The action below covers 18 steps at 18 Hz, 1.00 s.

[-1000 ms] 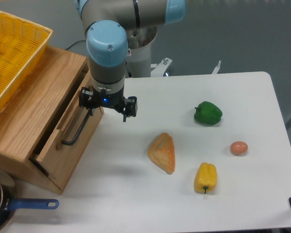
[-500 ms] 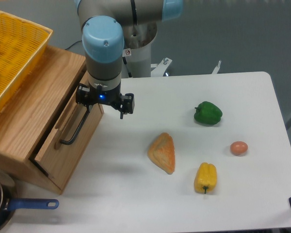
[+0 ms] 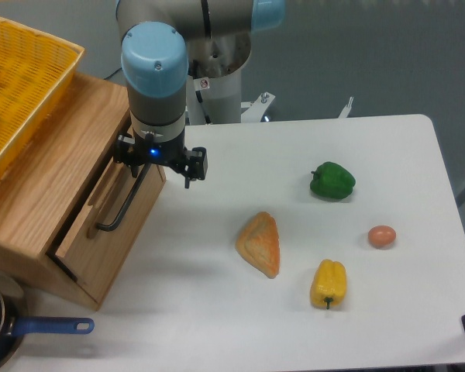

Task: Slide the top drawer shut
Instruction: 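Keep pushing the drawer front until flush with the cabinet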

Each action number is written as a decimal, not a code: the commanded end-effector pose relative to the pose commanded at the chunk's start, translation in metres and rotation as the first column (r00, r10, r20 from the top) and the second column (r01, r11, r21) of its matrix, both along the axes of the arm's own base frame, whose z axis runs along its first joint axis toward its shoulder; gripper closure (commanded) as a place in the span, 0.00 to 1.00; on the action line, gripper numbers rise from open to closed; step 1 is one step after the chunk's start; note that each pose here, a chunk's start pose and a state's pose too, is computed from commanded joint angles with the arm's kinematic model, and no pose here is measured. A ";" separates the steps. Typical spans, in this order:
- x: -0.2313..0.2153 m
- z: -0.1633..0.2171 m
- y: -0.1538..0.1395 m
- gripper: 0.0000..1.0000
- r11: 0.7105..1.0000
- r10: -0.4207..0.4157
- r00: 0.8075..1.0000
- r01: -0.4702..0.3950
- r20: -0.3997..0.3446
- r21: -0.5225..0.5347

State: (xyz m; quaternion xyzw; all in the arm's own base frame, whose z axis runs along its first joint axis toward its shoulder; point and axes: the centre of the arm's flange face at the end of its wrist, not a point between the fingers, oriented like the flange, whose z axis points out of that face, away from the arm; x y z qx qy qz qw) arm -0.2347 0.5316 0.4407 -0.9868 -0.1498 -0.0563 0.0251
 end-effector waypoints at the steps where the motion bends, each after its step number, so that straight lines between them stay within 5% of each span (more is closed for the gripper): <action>1: 0.001 0.000 0.000 0.00 1.000 -0.002 1.000 0.002 0.000 0.000; 18: 0.003 0.000 0.001 0.00 1.000 -0.017 1.000 0.017 0.011 0.009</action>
